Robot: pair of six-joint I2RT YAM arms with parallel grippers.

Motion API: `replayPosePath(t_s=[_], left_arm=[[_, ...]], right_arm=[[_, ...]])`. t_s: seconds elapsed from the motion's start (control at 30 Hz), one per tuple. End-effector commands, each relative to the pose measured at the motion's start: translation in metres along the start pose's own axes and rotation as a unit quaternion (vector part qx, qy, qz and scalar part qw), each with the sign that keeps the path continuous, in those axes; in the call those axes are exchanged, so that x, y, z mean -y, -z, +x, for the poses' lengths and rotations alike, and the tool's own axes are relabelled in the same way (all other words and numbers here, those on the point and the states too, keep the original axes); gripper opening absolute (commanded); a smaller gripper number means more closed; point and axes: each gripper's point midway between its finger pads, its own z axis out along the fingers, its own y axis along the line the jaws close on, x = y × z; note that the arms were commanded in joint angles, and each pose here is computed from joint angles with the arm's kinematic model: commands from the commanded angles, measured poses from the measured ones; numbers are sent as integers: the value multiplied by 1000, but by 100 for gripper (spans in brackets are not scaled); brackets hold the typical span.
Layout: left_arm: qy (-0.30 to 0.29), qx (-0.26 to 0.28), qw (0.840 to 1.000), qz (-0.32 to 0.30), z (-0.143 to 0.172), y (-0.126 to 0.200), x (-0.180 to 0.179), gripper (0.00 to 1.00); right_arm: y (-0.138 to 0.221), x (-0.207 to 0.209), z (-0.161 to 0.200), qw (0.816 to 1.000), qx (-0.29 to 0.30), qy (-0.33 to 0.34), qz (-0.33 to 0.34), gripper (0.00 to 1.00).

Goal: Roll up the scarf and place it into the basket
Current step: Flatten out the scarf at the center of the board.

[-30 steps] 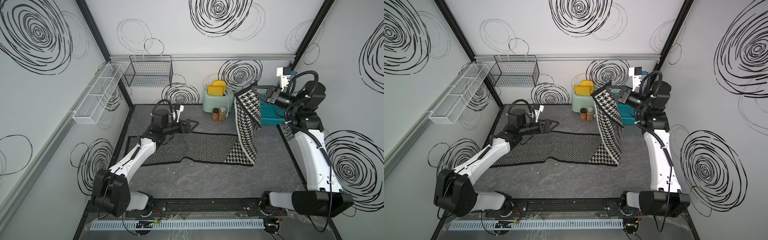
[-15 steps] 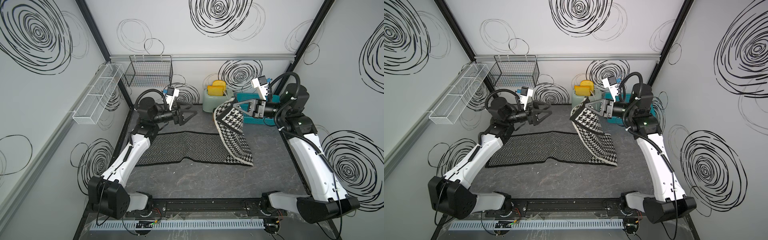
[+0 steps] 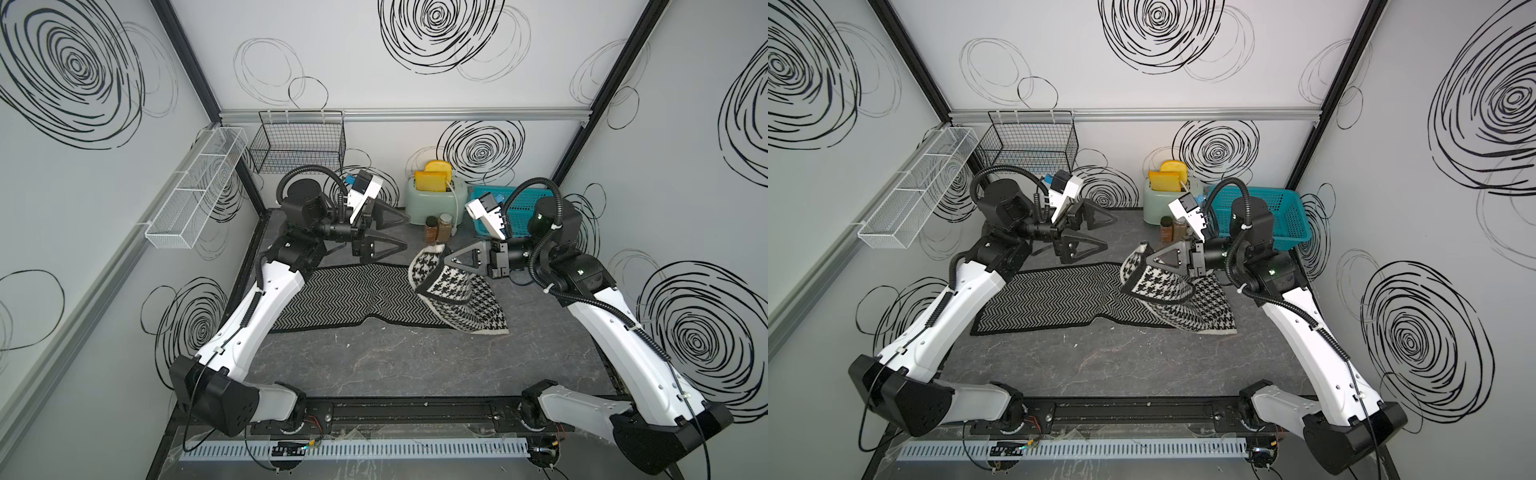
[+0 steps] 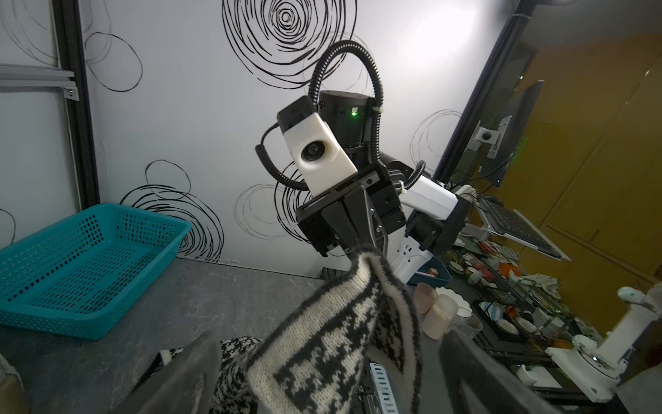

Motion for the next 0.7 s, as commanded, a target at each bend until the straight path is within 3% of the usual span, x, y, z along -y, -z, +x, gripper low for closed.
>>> replayPosePath(t_s=[0.0, 0.27, 0.37, 0.5, 0.67], left_arm=[[-18, -14, 999, 31, 5, -6, 15, 99], [-6, -34, 995, 91, 23, -26, 31, 92], [-3, -39, 993, 110, 30, -28, 43, 83], [2, -42, 993, 113, 40, -27, 50, 78], [1, -44, 992, 121, 41, -28, 53, 62]], right_arm=[[-8, -27, 8, 998, -24, 25, -47, 0], [-14, -39, 11, 997, -36, 25, -64, 0], [-14, -38, 7, 997, -35, 26, -64, 0], [-15, -37, 2, 997, -33, 27, -66, 0], [-17, -31, 4, 997, -35, 18, -65, 0]])
